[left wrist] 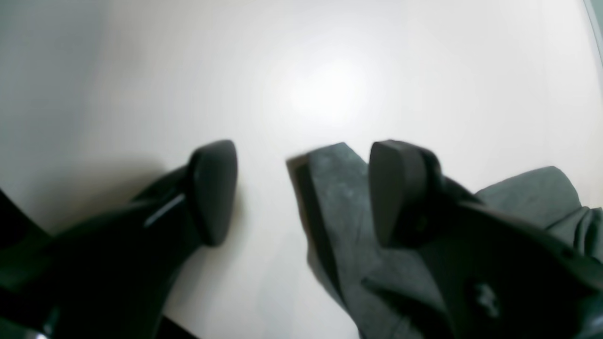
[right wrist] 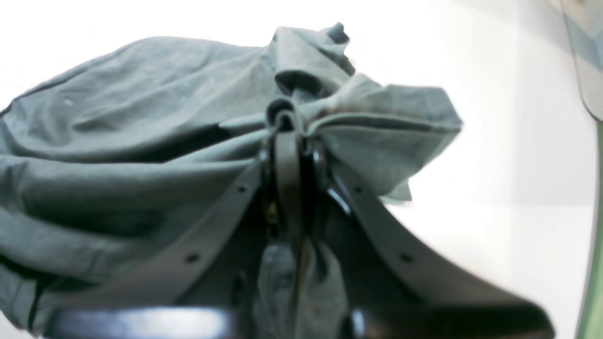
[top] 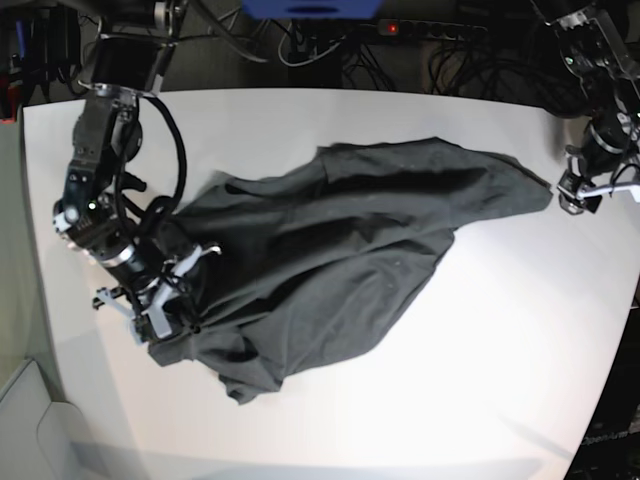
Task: Layout the t-shirt on the table in an organized manner, then fold the t-shirt properly
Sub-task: 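Release the left gripper and regrasp the shirt fabric nearby, then stretch the shirt between both grippers, pulling them apart, then release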
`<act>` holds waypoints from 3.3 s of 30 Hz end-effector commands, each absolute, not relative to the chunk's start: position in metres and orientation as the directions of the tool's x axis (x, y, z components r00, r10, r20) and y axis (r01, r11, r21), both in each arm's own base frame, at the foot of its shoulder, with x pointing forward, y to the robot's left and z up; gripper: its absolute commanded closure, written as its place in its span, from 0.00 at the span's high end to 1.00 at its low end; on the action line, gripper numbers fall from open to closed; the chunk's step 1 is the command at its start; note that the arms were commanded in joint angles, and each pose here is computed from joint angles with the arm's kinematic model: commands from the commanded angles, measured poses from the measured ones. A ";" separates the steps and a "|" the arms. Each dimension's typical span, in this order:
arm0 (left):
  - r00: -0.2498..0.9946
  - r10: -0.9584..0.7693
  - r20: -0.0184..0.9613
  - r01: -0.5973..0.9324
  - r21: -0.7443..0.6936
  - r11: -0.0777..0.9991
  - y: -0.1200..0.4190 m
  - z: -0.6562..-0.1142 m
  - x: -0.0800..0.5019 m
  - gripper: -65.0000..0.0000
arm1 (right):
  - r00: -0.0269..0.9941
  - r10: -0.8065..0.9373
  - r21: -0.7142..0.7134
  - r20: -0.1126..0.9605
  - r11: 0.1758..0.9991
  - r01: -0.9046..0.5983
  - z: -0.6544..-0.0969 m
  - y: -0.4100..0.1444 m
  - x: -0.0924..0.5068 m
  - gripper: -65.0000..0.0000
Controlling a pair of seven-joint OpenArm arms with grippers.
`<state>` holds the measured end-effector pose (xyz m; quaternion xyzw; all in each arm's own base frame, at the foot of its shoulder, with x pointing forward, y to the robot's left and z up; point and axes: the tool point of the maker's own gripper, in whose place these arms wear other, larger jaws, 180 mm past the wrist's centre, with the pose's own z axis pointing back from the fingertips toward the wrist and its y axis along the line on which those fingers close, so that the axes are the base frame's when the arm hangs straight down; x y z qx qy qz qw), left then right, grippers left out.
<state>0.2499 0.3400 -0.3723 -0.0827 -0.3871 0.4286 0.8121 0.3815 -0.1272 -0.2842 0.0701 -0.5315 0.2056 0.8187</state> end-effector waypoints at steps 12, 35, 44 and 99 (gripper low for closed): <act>0.369 0.765 0.528 -0.309 -0.706 0.637 0.248 -0.306 0.354 0.64 | 0.340 0.224 -0.054 0.913 0.894 -0.444 -0.288 -0.106 0.375 0.00; 0.637 0.525 0.565 -0.255 -0.488 0.835 0.153 -0.367 0.401 0.79 | 0.384 0.253 -0.063 0.888 0.894 -0.443 -0.295 -0.110 0.373 0.00; 0.696 0.466 0.546 -0.266 -0.406 0.874 0.158 -0.377 0.392 0.79 | 0.382 0.251 -0.064 0.889 0.896 -0.439 -0.293 -0.112 0.374 0.00; 0.650 0.552 0.523 -0.523 -0.219 0.824 0.325 -0.365 0.319 0.01 | 0.269 0.290 -0.162 0.918 0.896 -0.413 -0.237 -0.117 0.394 0.00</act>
